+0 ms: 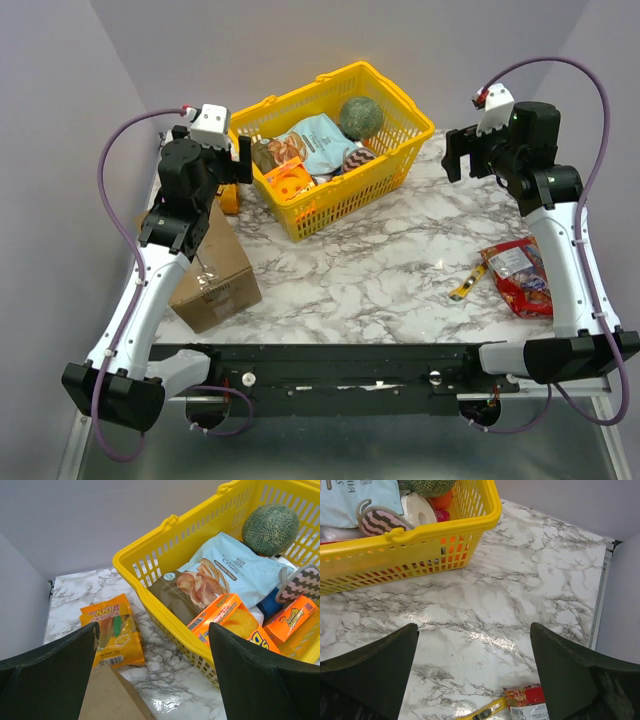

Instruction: Unpack the express box

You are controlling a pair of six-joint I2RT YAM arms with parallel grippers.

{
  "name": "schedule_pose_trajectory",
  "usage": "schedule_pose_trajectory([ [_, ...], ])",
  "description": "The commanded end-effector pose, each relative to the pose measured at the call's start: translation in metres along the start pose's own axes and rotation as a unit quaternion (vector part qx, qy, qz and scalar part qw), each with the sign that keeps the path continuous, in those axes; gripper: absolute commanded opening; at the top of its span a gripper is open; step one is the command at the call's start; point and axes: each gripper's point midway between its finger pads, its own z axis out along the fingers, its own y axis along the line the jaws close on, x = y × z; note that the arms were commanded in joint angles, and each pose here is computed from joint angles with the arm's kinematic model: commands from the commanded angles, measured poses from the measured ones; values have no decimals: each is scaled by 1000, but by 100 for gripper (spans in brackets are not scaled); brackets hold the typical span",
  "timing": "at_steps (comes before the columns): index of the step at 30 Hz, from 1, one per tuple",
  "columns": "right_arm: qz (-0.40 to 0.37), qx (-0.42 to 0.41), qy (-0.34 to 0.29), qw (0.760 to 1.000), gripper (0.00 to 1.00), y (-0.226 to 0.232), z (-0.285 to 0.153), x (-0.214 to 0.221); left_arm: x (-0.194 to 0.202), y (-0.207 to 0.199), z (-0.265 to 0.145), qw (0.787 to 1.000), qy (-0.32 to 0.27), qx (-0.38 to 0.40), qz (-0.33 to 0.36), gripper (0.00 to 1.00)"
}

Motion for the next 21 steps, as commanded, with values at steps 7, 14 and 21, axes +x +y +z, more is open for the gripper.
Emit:
schedule_pose_trajectory([
  [7,-93,94,65,989,100,-40,4,23,-6,8,-16,1000,-4,-20,1,99],
  [14,-89,-12,59,994,100,3,5,36,10,25,-29,998,10,-52,31,99],
  [21,-96,-91,50,990,100,33,7,37,42,76,-59,973,100,-162,127,99],
])
